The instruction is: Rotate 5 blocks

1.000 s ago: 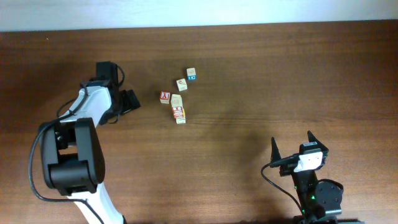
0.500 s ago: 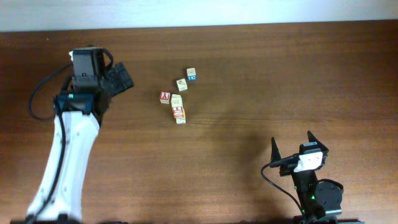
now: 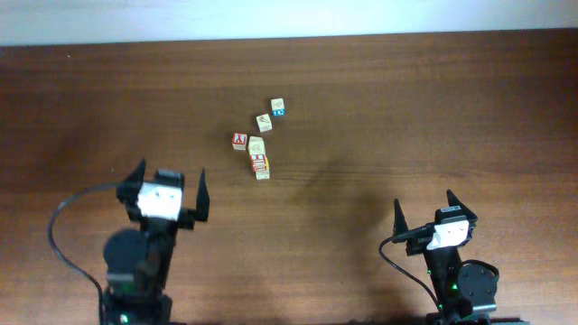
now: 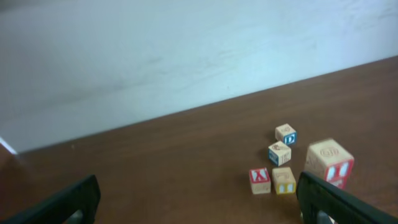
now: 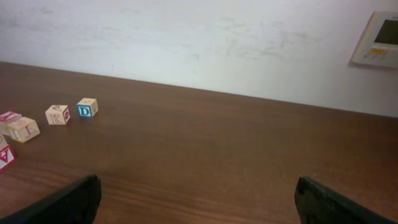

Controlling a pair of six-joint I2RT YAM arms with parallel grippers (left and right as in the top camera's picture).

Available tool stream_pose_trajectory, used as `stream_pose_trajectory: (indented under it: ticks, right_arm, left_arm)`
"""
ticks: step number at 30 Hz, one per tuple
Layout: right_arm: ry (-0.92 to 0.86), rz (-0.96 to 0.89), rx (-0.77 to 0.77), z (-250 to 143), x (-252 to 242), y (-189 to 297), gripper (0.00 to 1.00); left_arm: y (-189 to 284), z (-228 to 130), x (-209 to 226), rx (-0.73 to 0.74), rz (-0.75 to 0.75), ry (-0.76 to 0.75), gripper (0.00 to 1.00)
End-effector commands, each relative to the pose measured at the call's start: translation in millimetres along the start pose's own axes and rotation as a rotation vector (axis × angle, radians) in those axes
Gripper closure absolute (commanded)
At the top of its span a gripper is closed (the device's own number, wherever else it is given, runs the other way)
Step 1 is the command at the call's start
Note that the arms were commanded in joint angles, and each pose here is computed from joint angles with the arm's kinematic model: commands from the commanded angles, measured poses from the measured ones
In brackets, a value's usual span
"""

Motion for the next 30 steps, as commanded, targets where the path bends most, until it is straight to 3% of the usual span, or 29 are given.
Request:
stream_pose_trajectory:
  ticks: [1,7,14,30]
  right_arm:
    - [-0.001,0.006,0.003,-3,0,0,0.02]
    - [-0.001,0.006,0.003,-3,0,0,0.02]
    - [-0.001,0.006,0.003,-3,0,0,0.02]
    - [-0.001,0.006,0.003,-3,0,0,0.02]
  left_arm:
    - [21,-26,-14,-0.050,0.035,-0.065,0.01]
    - [36,-60,-15,-0.072,0.153,-0.064,0.01]
    - [35,-88,-21,0.023,0.134,-0.053,0.01]
    - [35,-88,-21,0.024,0.133,-0.053,0.01]
Point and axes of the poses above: each gripper's point midway between its finger pads, its own y axis back along the fingers, its own x axis along the line the jaws close on, z = x × y, the point moved 7 cm from there along y, back along the fingers, and after that the axes turned 15 degrees about -y, right-handed, at the moved point
